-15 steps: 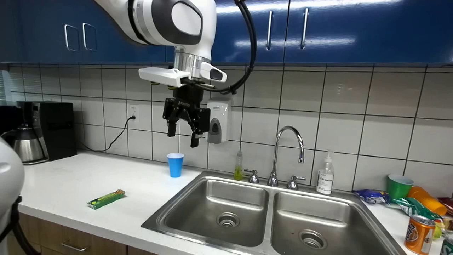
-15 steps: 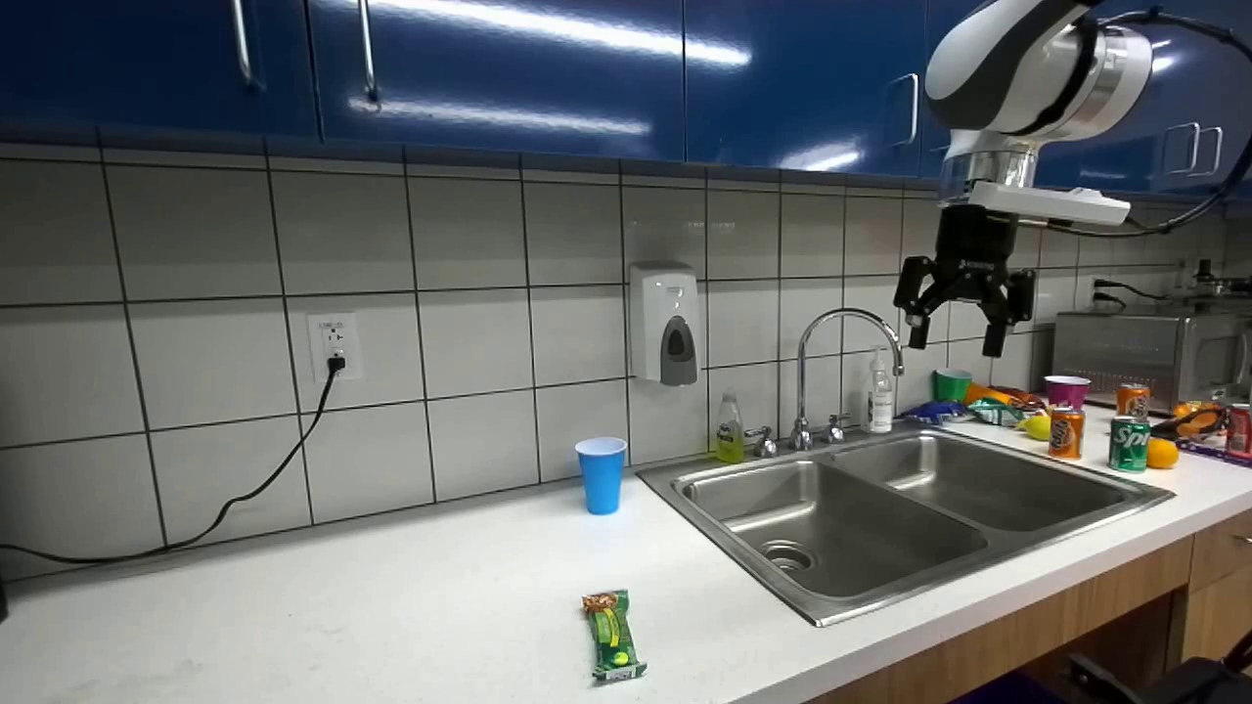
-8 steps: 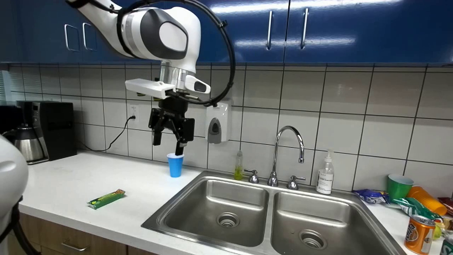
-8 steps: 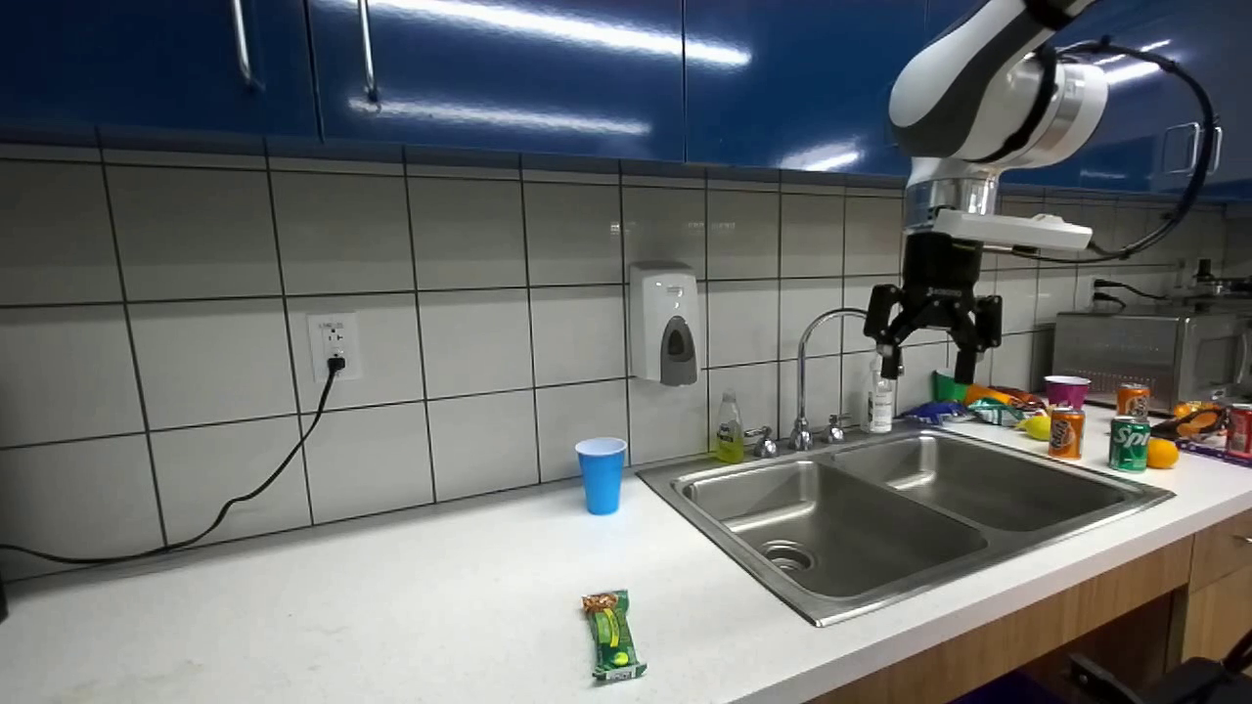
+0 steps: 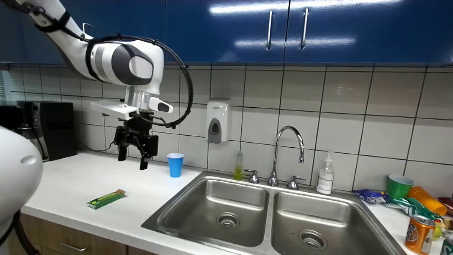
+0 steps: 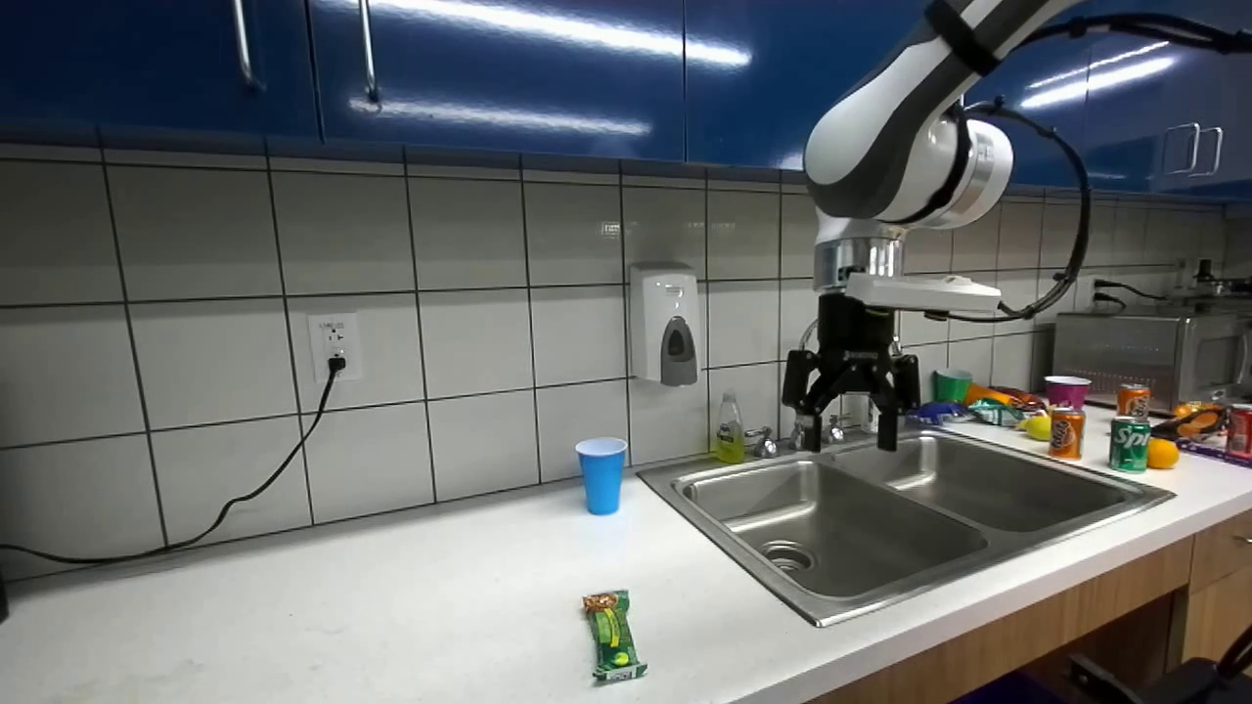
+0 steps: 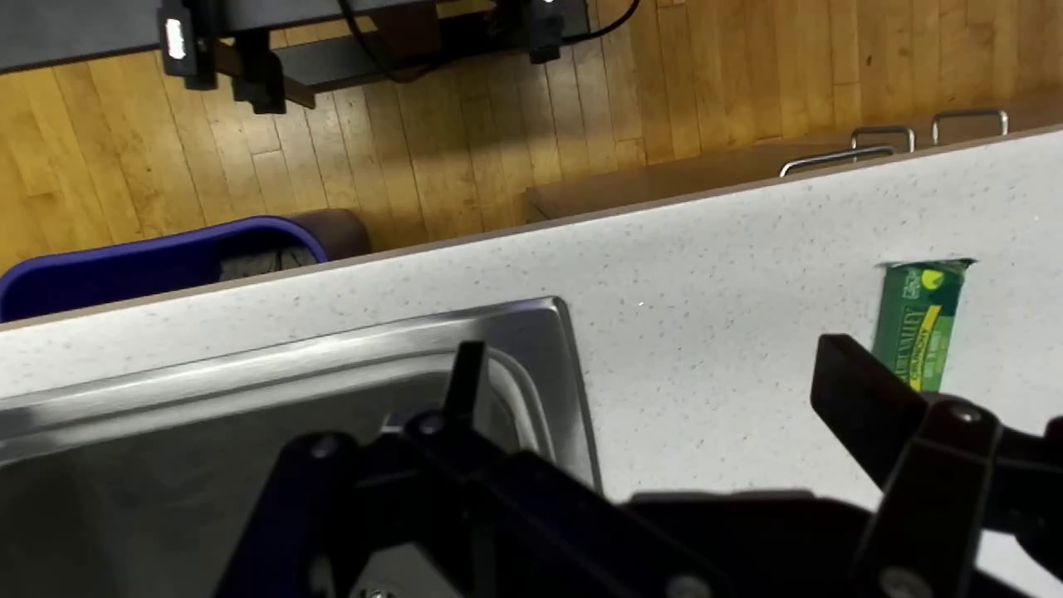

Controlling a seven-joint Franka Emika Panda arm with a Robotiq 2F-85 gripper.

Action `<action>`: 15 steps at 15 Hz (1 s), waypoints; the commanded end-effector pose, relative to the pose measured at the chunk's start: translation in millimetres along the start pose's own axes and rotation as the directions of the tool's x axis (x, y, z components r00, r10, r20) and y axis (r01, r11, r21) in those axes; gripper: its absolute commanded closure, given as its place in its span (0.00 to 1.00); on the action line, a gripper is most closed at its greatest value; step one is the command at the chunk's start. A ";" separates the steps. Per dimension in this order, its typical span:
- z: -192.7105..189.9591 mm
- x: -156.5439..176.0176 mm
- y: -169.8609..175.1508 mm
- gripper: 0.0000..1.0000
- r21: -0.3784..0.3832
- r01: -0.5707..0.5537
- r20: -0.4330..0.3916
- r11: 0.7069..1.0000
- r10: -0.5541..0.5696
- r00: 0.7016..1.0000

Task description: Move the protein bar to the left sink

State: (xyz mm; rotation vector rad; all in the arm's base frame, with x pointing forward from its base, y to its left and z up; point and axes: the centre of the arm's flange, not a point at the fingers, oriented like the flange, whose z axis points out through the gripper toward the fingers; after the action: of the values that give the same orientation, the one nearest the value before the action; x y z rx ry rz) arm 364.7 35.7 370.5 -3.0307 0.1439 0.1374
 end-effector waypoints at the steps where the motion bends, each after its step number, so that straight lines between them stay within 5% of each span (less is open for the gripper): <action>1: 32.3 4.9 -50.8 0.00 -0.006 0.040 0.004 0.999 -0.040 0.999; 15: 127.9 16.1 -194.8 0.00 -0.007 0.169 0.015 0.986 -0.168 0.986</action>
State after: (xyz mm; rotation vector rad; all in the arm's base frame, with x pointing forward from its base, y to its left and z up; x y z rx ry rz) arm 373.6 211.1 274.1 -3.0371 -0.1245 0.1429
